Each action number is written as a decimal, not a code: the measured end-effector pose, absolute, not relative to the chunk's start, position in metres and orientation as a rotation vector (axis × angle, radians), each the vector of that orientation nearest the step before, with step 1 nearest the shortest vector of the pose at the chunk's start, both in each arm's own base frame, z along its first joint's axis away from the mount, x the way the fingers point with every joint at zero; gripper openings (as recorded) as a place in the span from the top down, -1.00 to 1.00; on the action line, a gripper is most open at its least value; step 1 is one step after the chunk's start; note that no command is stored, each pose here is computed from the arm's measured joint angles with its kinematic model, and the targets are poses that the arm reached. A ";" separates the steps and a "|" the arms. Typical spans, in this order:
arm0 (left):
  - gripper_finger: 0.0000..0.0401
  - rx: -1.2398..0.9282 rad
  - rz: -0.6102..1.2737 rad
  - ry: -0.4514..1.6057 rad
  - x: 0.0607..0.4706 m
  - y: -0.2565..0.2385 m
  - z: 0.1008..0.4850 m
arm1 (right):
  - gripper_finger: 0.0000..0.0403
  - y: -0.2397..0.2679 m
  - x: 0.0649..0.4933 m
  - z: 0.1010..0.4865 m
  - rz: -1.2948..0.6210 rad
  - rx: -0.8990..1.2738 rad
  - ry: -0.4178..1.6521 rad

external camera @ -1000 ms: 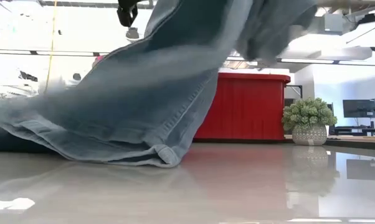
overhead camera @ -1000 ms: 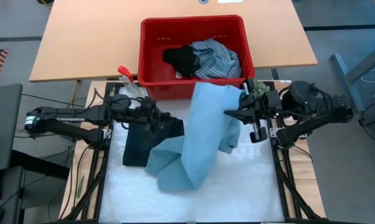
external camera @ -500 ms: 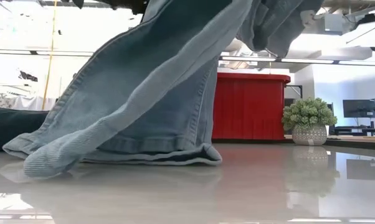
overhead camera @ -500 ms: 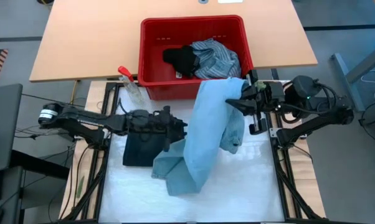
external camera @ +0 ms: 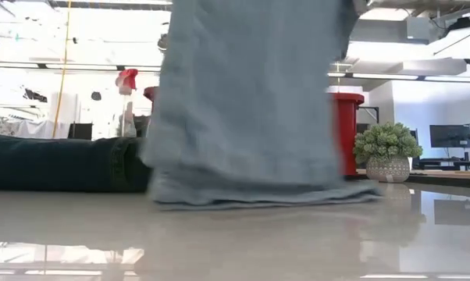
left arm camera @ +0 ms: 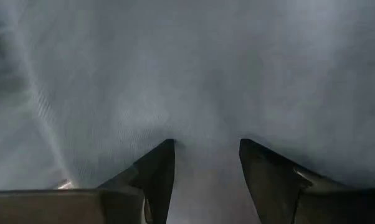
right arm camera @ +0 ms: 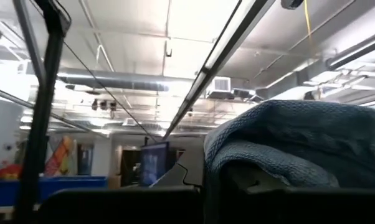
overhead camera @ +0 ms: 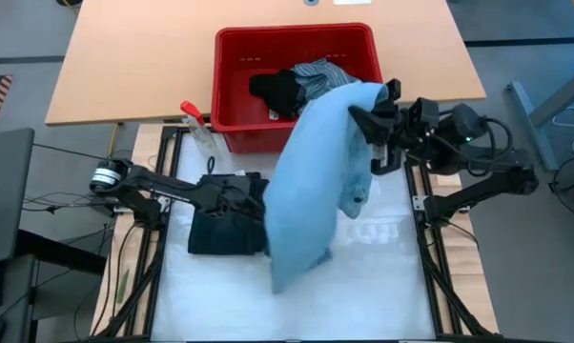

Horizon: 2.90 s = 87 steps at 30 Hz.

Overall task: Fold Laundry from Bin
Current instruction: Fold the light blue pants

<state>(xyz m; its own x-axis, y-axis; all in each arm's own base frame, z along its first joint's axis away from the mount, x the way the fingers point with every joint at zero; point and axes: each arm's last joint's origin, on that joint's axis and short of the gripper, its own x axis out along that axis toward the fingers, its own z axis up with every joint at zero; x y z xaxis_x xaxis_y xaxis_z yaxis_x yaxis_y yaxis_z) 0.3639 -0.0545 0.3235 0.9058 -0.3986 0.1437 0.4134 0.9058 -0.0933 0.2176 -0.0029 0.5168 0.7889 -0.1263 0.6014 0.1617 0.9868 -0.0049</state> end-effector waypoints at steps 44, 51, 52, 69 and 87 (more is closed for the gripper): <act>0.15 -0.144 -0.611 -0.752 0.249 -0.097 0.441 | -0.16 0.033 0.169 0.487 -0.114 -0.396 0.259; 0.15 -0.143 -0.594 -0.779 0.247 -0.099 0.443 | -0.17 0.028 0.165 0.482 -0.121 -0.358 0.309; 0.15 -0.139 -0.592 -0.778 0.247 -0.099 0.443 | -0.17 0.028 0.165 0.480 -0.119 -0.362 0.325; 0.15 -0.088 -0.592 -0.796 0.245 -0.100 0.444 | -0.16 0.004 0.156 0.507 -0.459 0.392 -0.044; 0.15 -0.170 -0.474 -0.814 0.239 -0.094 0.451 | -0.07 0.060 0.173 0.414 0.113 -0.032 0.315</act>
<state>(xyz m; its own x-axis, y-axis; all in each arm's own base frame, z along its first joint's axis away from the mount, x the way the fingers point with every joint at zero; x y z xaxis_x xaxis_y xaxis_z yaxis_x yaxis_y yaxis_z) 0.2386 -0.0944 0.4507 0.5890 -0.3411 0.7326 0.4691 0.8825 0.0337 0.1725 0.0596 0.4135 0.9445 0.1054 -0.3111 -0.1154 0.9932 -0.0139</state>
